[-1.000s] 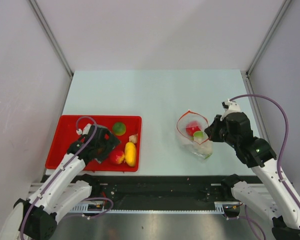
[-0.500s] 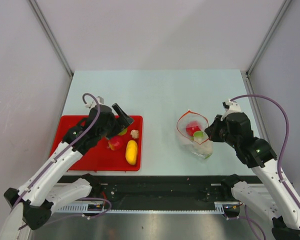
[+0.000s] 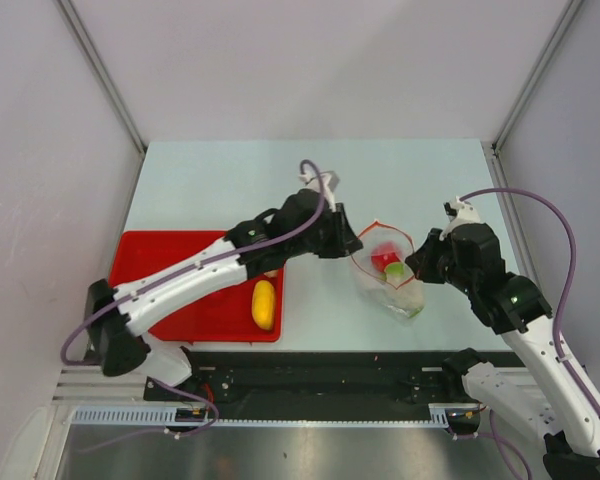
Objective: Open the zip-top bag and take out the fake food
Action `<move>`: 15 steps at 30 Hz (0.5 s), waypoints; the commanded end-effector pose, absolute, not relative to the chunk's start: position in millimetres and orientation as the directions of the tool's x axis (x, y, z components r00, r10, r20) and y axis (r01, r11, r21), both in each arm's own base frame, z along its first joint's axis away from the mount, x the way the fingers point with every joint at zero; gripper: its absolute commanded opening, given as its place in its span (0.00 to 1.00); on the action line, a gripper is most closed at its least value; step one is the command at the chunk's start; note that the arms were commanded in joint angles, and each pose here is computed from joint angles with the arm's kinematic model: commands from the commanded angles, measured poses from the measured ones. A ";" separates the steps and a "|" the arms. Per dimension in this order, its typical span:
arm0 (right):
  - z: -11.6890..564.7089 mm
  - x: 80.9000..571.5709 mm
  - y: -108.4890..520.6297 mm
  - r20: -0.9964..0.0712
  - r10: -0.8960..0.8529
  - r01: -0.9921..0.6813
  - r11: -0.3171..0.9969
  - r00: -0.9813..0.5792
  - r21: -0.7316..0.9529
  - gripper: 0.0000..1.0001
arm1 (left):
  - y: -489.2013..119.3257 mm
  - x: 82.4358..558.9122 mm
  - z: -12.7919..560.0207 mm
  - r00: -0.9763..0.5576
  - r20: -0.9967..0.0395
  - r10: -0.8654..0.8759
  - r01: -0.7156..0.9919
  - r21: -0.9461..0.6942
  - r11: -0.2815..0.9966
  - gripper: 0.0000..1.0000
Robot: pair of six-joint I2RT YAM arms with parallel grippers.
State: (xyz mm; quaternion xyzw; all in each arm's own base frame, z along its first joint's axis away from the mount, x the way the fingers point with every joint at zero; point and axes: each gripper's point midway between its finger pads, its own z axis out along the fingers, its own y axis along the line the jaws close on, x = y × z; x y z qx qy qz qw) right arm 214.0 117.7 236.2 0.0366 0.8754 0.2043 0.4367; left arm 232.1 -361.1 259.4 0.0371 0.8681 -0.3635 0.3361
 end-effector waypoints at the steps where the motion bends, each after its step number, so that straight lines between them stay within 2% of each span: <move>1: 257.0 221.6 128.1 -0.763 0.301 -0.145 0.879 -0.572 0.454 0.00 | -419.7 223.4 296.0 -0.761 -0.642 -0.096 0.464 -0.641 0.611 0.26; 2: 257.3 222.3 128.4 -0.763 0.301 -0.145 0.879 -0.572 0.454 0.00 | -431.9 221.8 273.4 -0.782 -0.621 -0.046 0.458 -0.623 0.634 0.26; 7: 262.1 218.9 129.9 -0.747 0.325 -0.134 0.867 -0.580 0.481 0.00 | -460.3 216.3 247.2 -0.842 -0.538 0.033 0.433 -0.639 0.636 0.21; 13: 259.3 212.7 131.5 -0.731 0.326 -0.128 0.863 -0.600 0.489 0.00 | -487.1 208.6 200.6 -0.904 -0.417 0.098 0.372 -0.649 0.663 0.21; 15: 263.0 211.1 128.6 -0.740 0.332 -0.129 0.863 -0.585 0.488 0.00 | -493.9 206.2 188.1 -0.908 -0.405 0.104 0.365 -0.648 0.669 0.23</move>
